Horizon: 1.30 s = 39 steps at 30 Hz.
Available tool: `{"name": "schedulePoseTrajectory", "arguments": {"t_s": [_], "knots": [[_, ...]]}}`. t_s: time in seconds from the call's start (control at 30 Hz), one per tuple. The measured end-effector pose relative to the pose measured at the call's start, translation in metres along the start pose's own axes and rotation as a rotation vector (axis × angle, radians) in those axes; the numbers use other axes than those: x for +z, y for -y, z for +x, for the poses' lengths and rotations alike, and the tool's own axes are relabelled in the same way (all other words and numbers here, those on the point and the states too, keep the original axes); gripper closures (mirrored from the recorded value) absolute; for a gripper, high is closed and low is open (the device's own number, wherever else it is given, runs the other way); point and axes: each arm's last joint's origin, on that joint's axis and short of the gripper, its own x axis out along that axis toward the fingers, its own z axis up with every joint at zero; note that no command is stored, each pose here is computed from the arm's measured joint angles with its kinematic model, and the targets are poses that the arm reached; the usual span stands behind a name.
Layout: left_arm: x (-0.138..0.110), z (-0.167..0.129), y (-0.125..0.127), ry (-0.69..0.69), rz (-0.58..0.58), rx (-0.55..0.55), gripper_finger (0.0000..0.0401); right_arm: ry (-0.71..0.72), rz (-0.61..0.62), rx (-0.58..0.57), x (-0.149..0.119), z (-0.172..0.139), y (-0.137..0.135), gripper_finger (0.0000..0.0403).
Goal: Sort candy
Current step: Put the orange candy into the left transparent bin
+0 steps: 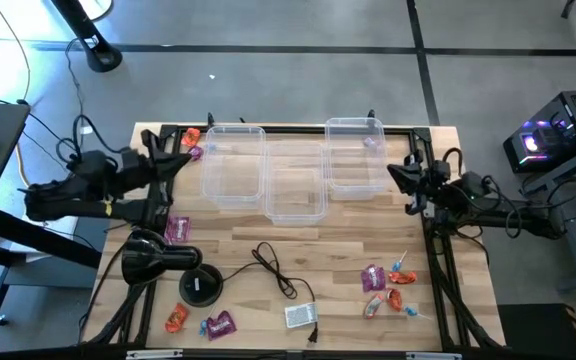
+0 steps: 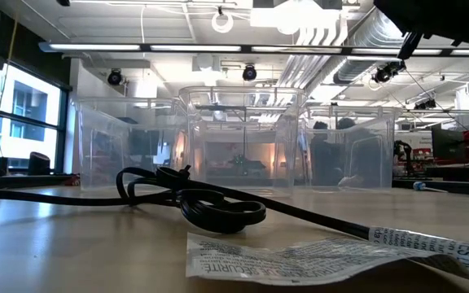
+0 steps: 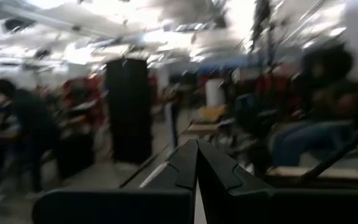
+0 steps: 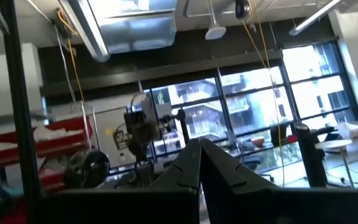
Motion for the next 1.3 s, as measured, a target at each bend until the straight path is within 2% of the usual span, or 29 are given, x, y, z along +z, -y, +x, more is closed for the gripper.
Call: {"name": "schedulePoseTrajectory", "arguments": {"t_s": [0.1,0.27,0.33,0.4,0.53,0.63,0.77,0.87,1.1,1.3], "knots": [[0.005,0.007,-0.003,-0.078,0.049,0.149,0.0401,0.006,0.0,-0.01,0.002,0.001,0.0,0.0402],[0.012,0.017,-0.013,-0.219,0.175,0.546,0.0401,-0.016,-0.002,-0.029,-0.001,0.003,0.001,0.0402],[0.02,0.02,-0.018,-0.259,0.238,0.656,0.0401,-0.029,-0.006,-0.063,-0.004,0.005,0.002,0.0402],[0.03,0.025,-0.023,-0.276,0.267,0.717,0.0401,-0.043,-0.023,-0.104,-0.007,0.008,0.003,0.0402],[0.052,0.037,-0.031,-0.315,0.287,0.756,0.0401,-0.069,-0.042,-0.146,-0.013,0.012,0.005,0.0402],[0.055,0.05,-0.036,-0.411,0.28,0.734,0.0401,-0.099,-0.044,-0.155,-0.018,0.015,0.006,0.0402],[0.044,0.074,-0.045,-0.58,0.255,0.691,0.0401,-0.133,-0.044,-0.161,-0.023,0.018,0.006,0.0402],[0.028,0.092,-0.056,-0.685,0.257,0.705,0.0401,-0.144,-0.023,-0.164,-0.025,0.018,0.007,0.0402],[0.001,0.122,-0.114,-0.861,0.201,0.791,0.0401,-0.154,-0.02,-0.165,-0.027,0.019,0.007,0.0402],[-0.003,0.139,-0.169,-0.909,-0.011,0.797,0.0381,-0.156,0.015,-0.169,-0.027,0.018,0.007,0.0402]]}}
